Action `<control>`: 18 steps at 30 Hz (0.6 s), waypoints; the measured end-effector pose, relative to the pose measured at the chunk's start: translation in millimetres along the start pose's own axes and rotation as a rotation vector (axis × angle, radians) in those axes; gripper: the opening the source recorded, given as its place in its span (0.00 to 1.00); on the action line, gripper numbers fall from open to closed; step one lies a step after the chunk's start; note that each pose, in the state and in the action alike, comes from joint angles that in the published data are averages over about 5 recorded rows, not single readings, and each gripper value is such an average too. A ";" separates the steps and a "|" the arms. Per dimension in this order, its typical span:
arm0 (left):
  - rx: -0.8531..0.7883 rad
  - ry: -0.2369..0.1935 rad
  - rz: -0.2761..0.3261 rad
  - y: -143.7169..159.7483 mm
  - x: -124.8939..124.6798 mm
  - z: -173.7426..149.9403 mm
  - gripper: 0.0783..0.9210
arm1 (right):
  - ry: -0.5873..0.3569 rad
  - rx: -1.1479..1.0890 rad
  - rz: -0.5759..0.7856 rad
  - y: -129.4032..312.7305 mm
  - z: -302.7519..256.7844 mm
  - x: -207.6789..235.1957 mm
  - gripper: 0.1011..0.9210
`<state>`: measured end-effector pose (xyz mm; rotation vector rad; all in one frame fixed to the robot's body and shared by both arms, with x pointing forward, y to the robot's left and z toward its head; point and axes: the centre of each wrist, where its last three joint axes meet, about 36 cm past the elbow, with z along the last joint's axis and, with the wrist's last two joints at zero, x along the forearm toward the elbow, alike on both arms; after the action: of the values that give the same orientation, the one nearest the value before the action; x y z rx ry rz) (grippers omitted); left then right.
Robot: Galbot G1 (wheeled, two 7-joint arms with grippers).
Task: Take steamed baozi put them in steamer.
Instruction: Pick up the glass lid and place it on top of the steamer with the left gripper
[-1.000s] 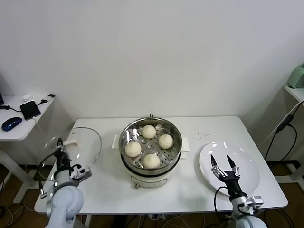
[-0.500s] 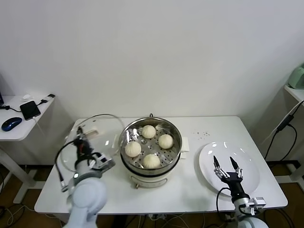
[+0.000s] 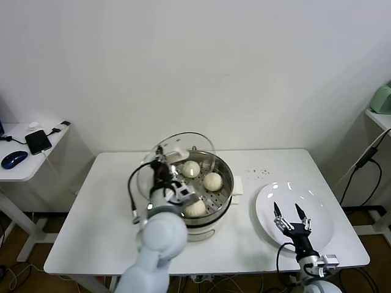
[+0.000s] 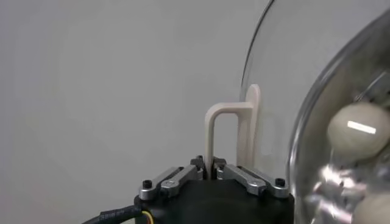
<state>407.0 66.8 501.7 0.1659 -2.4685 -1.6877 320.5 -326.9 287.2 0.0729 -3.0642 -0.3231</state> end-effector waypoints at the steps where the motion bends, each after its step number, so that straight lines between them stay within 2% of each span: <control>1: -0.008 -0.007 0.000 -3.6 -0.1 -3.9 0.10 | 0.001 0.000 0.000 0.2 0.5 0.1 0.88; 5: -0.055 -0.017 -0.012 -18.7 -1.6 -12.9 0.10 | 0.004 -0.001 0.000 1.6 2.2 0.2 0.88; 13: -0.162 -0.006 -0.049 -45.9 -1.9 -21.6 0.10 | 0.002 -0.005 -0.006 6.0 3.8 -2.4 0.88; 18: -0.205 -0.011 -0.051 -60.0 1.9 -27.7 0.10 | 0.003 -0.008 -0.009 8.4 5.4 -2.6 0.88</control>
<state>410.7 19.3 455.8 0.1980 -2.2973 -1.9532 322.5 -317.5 283.5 0.0867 -3.0603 -0.3356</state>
